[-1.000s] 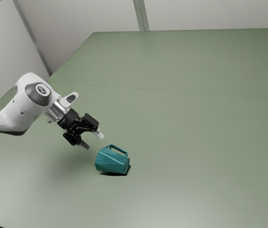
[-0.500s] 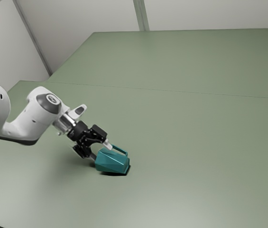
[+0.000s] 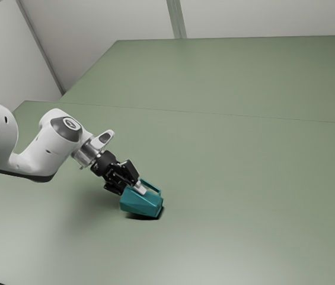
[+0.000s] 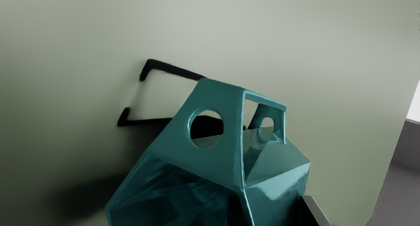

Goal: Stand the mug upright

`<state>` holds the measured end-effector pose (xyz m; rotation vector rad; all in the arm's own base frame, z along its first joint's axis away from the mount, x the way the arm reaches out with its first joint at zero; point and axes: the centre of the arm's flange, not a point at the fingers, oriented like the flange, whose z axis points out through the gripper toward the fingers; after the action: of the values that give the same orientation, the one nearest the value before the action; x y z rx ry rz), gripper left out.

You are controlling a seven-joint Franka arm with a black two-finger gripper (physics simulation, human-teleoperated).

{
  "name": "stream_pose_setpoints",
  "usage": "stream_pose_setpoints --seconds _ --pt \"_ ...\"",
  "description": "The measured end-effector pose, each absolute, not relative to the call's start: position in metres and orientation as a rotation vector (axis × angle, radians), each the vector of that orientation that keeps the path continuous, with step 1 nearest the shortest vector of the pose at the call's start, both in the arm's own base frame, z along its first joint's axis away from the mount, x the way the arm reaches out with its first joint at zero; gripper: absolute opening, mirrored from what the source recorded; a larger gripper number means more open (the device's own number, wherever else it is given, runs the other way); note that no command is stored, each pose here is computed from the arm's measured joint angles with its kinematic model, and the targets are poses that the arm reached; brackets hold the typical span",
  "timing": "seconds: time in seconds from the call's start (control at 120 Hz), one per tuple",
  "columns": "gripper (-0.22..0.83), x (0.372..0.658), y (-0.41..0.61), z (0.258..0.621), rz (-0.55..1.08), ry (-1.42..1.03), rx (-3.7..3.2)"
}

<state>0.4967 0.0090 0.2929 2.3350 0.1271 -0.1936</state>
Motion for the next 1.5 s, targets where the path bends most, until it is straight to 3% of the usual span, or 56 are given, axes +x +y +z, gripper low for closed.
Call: stream_pose_setpoints --seconds 0.208,0.367,0.575,0.975,1.25,1.5 --pt "-0.05 0.497 0.005 0.298 -0.181 0.1 2.341" --pt "-0.14 0.498 -0.006 0.317 -0.145 0.055 2.336" --pt "-0.16 0.498 -0.014 0.351 -0.085 -0.023 2.356" --pt "-0.17 0.548 0.002 0.425 -0.012 -0.387 2.724" --pt "-0.17 0.601 -0.044 0.39 -0.159 -0.738 2.945" --pt "-0.17 0.614 -0.057 0.355 -0.208 -0.849 3.013"
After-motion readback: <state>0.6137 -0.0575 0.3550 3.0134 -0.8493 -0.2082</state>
